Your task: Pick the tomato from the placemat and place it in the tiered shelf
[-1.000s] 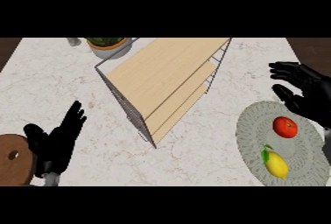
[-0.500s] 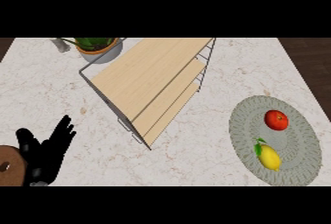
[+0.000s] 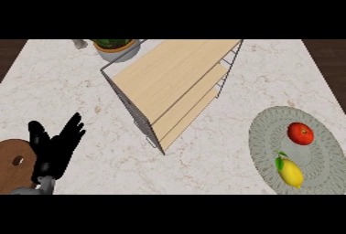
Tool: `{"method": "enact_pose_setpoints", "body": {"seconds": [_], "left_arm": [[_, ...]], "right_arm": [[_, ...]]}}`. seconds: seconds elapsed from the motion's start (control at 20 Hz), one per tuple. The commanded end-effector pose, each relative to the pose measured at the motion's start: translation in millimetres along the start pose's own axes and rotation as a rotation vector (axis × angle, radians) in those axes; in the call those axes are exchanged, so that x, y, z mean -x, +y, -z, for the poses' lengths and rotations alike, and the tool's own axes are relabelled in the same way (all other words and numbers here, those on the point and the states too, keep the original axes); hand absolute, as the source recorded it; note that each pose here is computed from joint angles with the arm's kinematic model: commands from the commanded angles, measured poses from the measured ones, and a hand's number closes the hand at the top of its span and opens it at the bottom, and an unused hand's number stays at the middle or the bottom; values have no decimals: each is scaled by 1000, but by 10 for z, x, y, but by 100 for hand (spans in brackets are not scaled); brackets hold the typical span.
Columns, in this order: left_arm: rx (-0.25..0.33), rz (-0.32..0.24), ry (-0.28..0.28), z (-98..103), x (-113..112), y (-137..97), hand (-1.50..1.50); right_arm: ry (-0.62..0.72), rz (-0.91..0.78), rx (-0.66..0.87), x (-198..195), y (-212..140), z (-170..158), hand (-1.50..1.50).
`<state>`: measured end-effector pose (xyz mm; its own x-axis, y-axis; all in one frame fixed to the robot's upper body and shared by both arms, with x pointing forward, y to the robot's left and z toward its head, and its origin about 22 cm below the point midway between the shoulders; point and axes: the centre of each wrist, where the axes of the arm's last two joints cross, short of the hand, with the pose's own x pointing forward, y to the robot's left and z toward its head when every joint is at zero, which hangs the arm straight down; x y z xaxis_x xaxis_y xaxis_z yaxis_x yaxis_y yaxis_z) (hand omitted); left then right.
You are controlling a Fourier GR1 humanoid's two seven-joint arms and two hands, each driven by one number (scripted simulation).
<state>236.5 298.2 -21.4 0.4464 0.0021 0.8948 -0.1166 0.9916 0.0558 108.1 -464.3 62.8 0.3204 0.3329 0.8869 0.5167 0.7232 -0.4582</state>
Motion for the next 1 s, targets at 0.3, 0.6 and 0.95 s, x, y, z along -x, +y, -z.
{"method": "enact_pose_setpoints", "body": {"seconds": [0.3, 0.6, 0.95], "left_arm": [[37, 6, -13, 156, 27, -129, 0], [29, 21, -28, 147, -39, -73, 0], [49, 19, -14, 172, -46, -199, 0]], "right_arm": [[174, -163, -107, -851, 289, 97, -150], [256, -219, 10, -1154, 671, 248, -150], [387, -317, -25, -1217, 1042, 489, -150]]}}
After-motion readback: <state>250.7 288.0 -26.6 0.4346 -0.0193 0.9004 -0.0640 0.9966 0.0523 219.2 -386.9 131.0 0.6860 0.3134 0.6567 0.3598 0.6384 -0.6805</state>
